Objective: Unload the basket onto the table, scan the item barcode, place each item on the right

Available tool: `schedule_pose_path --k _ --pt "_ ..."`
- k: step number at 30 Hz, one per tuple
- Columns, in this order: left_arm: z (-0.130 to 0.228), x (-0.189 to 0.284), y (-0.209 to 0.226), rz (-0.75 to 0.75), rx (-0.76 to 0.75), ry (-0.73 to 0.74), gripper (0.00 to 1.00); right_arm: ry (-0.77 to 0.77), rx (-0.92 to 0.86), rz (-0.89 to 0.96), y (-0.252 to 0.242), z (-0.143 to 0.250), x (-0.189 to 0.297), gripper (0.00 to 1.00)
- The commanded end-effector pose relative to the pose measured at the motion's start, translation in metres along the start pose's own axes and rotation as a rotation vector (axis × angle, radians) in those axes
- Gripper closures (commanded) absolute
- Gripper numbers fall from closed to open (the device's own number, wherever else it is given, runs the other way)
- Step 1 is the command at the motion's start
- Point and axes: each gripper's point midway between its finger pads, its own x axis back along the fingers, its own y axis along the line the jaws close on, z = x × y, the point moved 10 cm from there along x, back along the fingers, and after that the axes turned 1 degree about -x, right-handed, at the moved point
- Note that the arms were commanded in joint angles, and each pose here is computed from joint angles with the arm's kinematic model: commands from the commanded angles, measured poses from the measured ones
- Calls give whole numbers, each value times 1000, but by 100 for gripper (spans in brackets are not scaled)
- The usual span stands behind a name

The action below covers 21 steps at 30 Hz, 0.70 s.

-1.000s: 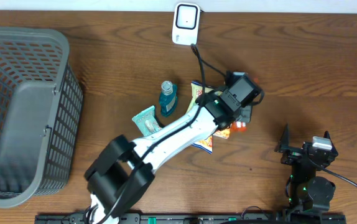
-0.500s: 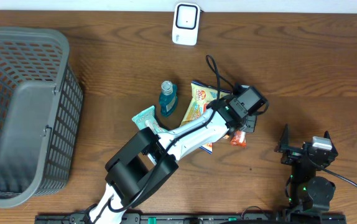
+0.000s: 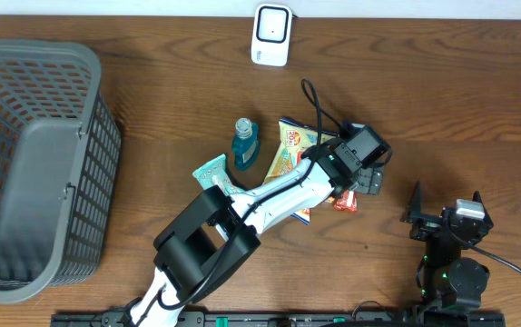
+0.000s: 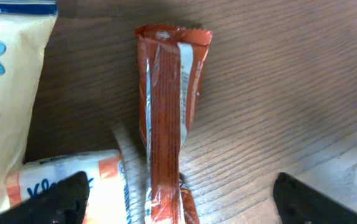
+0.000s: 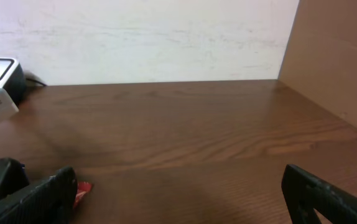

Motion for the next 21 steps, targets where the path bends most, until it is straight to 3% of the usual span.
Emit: schedule_pose_path --k 1,10,15,21 --pt "-6 16 3 -20 -83 -27 2 -1 7 7 -1 1 0 1" --pt "-41 98 20 -100 -161 -204 0 -1 7 7 -1 1 0 1" --pt "-63 164 46 -145 -142 -337 0 -1 7 7 -1 1 0 1" --pt "-87 276 99 -188 -81 -593 0 -1 7 7 -1 1 0 1"
